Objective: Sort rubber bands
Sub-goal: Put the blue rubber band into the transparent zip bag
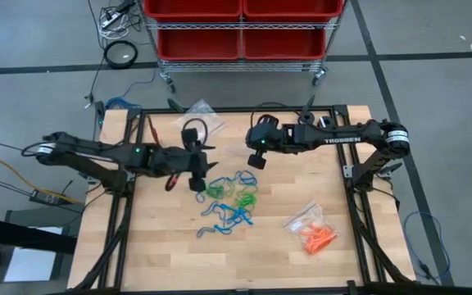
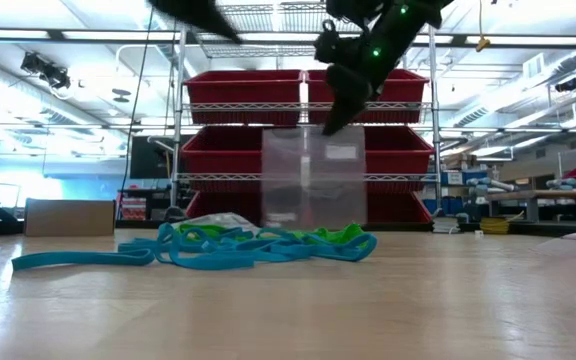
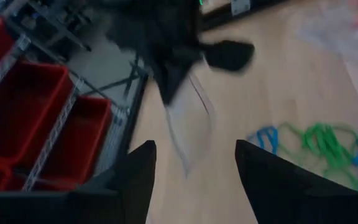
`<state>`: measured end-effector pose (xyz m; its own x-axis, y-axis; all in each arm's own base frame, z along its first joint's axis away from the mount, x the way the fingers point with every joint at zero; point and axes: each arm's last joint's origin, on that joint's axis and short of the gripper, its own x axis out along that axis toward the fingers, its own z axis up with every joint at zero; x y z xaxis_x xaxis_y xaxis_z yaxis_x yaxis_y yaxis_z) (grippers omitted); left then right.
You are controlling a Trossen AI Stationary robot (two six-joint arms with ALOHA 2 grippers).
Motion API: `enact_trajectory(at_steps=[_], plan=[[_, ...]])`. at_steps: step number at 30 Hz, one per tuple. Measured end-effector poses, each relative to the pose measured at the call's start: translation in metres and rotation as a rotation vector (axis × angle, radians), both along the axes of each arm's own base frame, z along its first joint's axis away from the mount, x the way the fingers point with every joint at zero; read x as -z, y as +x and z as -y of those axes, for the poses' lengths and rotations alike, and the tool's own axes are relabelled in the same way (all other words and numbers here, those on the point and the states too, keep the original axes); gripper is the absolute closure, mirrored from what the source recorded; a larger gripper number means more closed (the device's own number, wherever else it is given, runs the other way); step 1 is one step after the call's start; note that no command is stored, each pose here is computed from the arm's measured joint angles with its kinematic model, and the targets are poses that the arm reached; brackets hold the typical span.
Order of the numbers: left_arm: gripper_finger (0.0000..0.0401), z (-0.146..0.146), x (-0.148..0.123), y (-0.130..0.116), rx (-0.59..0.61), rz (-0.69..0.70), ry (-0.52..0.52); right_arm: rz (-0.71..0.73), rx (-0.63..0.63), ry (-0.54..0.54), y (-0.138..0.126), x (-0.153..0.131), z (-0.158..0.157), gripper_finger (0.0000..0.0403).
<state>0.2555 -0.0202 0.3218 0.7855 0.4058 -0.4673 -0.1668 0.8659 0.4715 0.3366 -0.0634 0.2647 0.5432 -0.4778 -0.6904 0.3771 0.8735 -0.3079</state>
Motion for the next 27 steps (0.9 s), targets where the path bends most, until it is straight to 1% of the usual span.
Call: enact_trajectory(at_steps=[3,6,9,11,13,15,21,25,27], plan=[[0.0174,0.0,0.032,-0.005,-0.017,-0.04,-0.041,-0.017,0.032,0.013,-0.003,0.002,0.005,0.0403],[0.0174,0.0,0.074,-0.01,-0.022,-0.082,-0.083,-0.018,0.046,0.026,-0.005,0.002,0.007,0.0403],[0.0174,0.0,0.111,-0.014,0.001,-0.019,-0.142,-0.013,0.047,0.036,-0.005,0.002,0.006,0.0403],[0.0174,0.0,0.129,-0.02,0.013,0.045,-0.168,-0.014,0.054,0.037,-0.005,0.002,0.006,0.0403],[0.0174,0.0,0.139,-0.025,0.029,0.132,-0.192,-0.026,0.071,0.025,-0.006,0.002,0.007,0.0403],[0.0174,-0.001,0.147,-0.031,0.021,0.168,-0.216,-0.033,0.094,0.011,-0.007,0.003,0.007,0.0403],[0.0174,-0.001,0.165,-0.037,0.046,0.115,-0.346,-0.026,0.147,-0.011,-0.007,0.004,0.007,0.0403],[0.0174,-0.001,0.169,-0.038,0.021,0.108,-0.389,-0.041,0.148,-0.005,-0.004,0.01,0.006,0.0403],[0.0174,-0.001,0.171,-0.039,0.016,0.092,-0.391,-0.053,0.136,0.011,-0.003,0.013,0.005,0.0403]])
